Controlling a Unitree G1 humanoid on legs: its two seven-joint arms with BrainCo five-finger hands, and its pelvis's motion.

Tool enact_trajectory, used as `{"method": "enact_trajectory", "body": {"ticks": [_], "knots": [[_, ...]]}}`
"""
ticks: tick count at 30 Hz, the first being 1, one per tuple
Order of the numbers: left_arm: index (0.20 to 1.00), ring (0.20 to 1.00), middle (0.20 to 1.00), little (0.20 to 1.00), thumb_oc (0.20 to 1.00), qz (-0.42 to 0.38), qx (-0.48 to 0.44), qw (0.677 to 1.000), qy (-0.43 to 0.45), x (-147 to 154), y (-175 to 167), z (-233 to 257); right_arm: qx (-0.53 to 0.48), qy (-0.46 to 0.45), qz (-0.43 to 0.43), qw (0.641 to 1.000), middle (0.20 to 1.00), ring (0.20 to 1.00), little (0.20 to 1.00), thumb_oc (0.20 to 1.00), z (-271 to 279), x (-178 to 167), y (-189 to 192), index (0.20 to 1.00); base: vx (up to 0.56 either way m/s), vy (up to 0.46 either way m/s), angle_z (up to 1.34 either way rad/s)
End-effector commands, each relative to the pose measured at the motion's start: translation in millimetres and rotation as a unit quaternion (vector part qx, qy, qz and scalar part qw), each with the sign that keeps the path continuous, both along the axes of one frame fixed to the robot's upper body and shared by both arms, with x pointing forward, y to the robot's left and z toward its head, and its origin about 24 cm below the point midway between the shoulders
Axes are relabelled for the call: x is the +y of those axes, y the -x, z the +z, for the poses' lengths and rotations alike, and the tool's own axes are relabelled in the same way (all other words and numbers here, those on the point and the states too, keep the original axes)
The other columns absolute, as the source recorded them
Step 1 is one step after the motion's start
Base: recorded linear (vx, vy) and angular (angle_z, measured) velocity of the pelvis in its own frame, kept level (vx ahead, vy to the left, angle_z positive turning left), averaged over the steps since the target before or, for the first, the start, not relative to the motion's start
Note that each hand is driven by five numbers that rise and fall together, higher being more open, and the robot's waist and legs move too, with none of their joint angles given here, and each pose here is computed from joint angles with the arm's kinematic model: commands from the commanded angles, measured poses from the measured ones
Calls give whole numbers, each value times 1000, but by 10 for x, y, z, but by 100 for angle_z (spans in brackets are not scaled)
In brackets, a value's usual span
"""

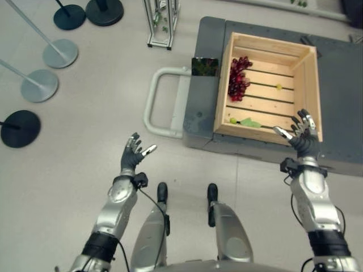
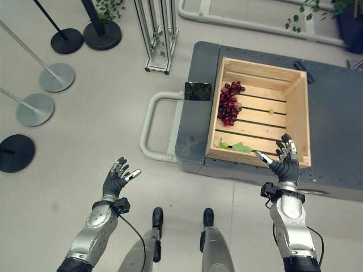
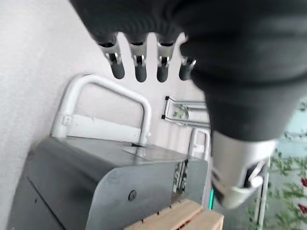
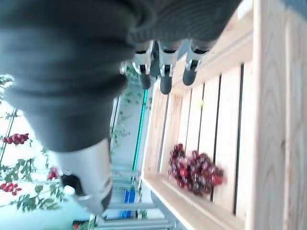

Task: Pick up the fruits from the basket on one side to the basket on the other side

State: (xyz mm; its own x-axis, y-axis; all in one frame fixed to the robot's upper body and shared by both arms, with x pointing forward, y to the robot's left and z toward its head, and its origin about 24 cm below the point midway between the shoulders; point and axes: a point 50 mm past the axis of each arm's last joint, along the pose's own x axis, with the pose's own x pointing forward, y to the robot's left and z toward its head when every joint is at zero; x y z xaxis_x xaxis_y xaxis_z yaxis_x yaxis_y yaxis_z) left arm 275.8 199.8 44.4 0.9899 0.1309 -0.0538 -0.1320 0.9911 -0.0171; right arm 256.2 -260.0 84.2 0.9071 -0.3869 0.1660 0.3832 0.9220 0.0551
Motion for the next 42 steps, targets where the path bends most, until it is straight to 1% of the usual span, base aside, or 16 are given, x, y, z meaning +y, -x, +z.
{"method": "enact_trajectory", "body": {"ticks": [1, 4, 6, 10, 16, 18, 20, 21, 22, 25, 28, 33, 37, 42], "knots": [[1000, 1000, 1000, 1000, 1000, -4, -56, 998, -40, 99, -13, 247, -29, -8, -10, 999, 1000, 1000, 1000, 1000, 103, -70, 1, 1000, -248, -59, -9], [1000, 1000, 1000, 1000, 1000, -4, -56, 998, -40, 96, -15, 247, -25, -13, -11, 1000, 1000, 1000, 1000, 1000, 76, -73, 5, 1000, -198, -77, -47], [1000, 1000, 1000, 1000, 1000, -11, -55, 997, -45, 93, -27, 255, -3, -21, -17, 1000, 1000, 1000, 1000, 1000, -31, -117, 55, 1000, -224, -185, 13], [1000, 1000, 1000, 1000, 1000, -3, -46, 997, -57, 180, -3, 239, 16, -31, -20, 999, 1000, 1000, 1000, 1000, -124, -133, 112, 1000, -118, -267, -27], [1000, 1000, 1000, 1000, 1000, 14, -48, 997, -55, 262, 8, 243, 17, -11, -6, 1000, 1000, 1000, 1000, 1000, -74, -152, 131, 1000, -125, -309, -60], [1000, 1000, 1000, 1000, 1000, 21, -43, 998, -28, 232, 20, 186, 8, 7, -7, 1000, 1000, 1000, 1000, 1000, 5, -171, 110, 1000, -153, -376, -22], [1000, 1000, 1000, 1000, 1000, 39, -30, 999, 8, 233, 98, 73, 8, 52, -8, 999, 1000, 1000, 1000, 1000, 105, -194, 102, 1000, -145, -368, -35], [1000, 1000, 1000, 1000, 1000, 39, -30, 999, 8, 232, 98, 73, 8, 52, -8, 999, 1000, 1000, 1000, 1000, 105, -195, 103, 1000, -31, -318, -24], [1000, 1000, 1000, 1000, 1000, 59, -10, 997, 48, 210, 148, -58, 17, 101, -10, 995, 1000, 1000, 1000, 1000, 151, -192, 89, 1000, -63, -307, -18], [1000, 1000, 1000, 1000, 1000, 54, 4, 997, 61, 123, 160, -141, 26, 146, 3, 989, 1000, 1000, 1000, 1000, 209, -177, 12, 1000, -126, -397, -36], [1000, 1000, 1000, 1000, 1000, 47, 12, 996, 71, 67, 185, -197, 31, 160, 34, 986, 1000, 1000, 1000, 1000, 214, -68, -86, 1000, -139, -425, 8], [1000, 1000, 1000, 1000, 1000, 32, 12, 997, 73, 6, 176, -187, 35, 143, 58, 987, 1000, 1000, 1000, 1000, 160, 69, -204, 1000, 33, -209, -50], [1000, 1000, 1000, 1000, 1000, 21, 6, 997, 70, -77, 96, -144, 26, 141, 63, 988, 1000, 1000, 1000, 1000, 198, 102, -248, 1000, 110, -87, -4], [1000, 1000, 1000, 1000, 1000, 8, -5, 998, 57, -124, 8, -69, 19, 150, 57, 987, 1000, 1000, 1000, 1000, 236, 127, -289, 1000, 176, -91, 48]]}}
